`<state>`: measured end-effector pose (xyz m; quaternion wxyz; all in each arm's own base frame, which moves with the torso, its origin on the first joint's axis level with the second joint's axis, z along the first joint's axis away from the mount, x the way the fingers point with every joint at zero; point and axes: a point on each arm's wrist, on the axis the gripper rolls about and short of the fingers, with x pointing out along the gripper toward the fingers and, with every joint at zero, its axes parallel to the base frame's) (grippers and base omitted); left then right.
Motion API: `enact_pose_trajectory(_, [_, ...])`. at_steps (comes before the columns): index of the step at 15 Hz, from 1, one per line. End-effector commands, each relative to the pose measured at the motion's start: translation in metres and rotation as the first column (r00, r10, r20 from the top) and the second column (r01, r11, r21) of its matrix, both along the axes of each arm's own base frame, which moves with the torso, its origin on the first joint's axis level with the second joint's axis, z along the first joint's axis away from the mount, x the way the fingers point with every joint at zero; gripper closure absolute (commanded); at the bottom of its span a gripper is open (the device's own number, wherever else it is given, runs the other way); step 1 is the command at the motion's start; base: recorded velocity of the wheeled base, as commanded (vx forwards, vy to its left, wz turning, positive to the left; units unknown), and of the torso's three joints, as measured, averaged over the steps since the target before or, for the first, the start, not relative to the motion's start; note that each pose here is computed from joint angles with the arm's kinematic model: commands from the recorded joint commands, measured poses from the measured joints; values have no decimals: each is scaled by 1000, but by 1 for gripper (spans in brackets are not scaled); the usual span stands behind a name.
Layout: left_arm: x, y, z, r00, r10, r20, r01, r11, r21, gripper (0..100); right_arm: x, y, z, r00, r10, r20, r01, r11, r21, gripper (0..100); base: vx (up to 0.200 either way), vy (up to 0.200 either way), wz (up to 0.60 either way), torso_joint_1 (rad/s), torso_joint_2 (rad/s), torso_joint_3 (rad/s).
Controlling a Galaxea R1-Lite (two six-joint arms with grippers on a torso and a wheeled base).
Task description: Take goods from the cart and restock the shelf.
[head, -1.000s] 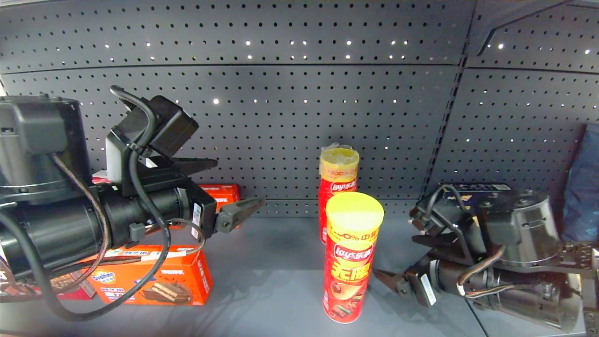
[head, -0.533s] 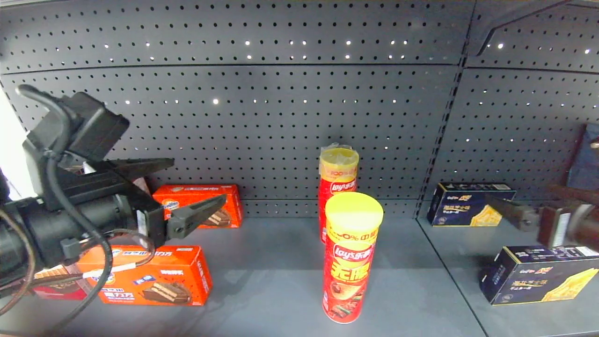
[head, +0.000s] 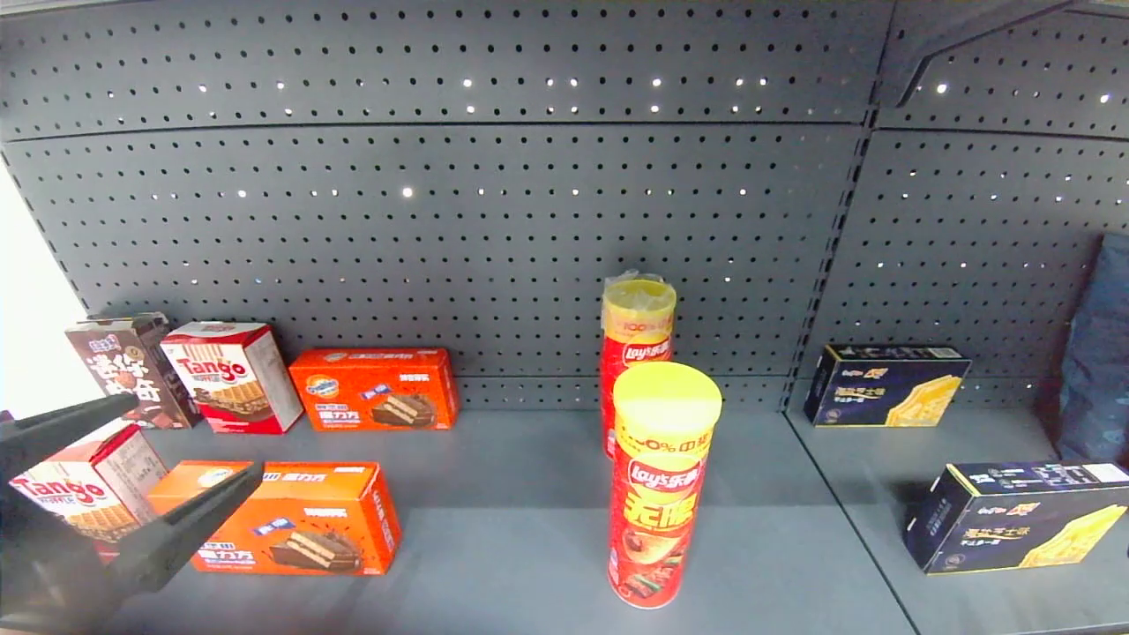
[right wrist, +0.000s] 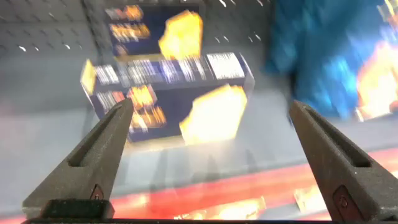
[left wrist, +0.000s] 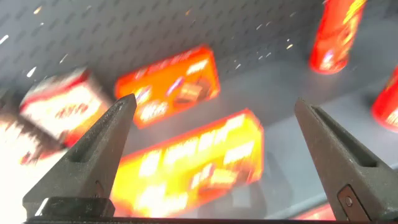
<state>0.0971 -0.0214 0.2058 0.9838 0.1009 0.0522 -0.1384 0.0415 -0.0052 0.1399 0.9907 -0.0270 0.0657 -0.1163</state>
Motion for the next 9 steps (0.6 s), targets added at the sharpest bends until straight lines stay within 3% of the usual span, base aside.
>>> enact_pose_trajectory(1, [-46,14,-30,992,104,70,-103,995,-13,0,-34,0,-35,998,-49,51,49,999,-2,0,0,0,0,0,0,0])
enact_pose_trajectory(3, [-64,17,-42,986,153,61,-153,988,-5,0,-56,1,-57,999,-3,43,3,1000,0,0,0,0,0,0,0,0])
enact_pose_trajectory(8, [-105,23,-68,987,158,41,-158,987,1,0,-66,2,-57,987,77,142,-81,996,29,0,0,0,0,0,0,0])
enact_pose_trajectory(9, [-109,24,-71,986,158,45,-158,987,0,0,-66,4,-57,975,171,140,-176,984,21,0,0,0,0,0,0,0])
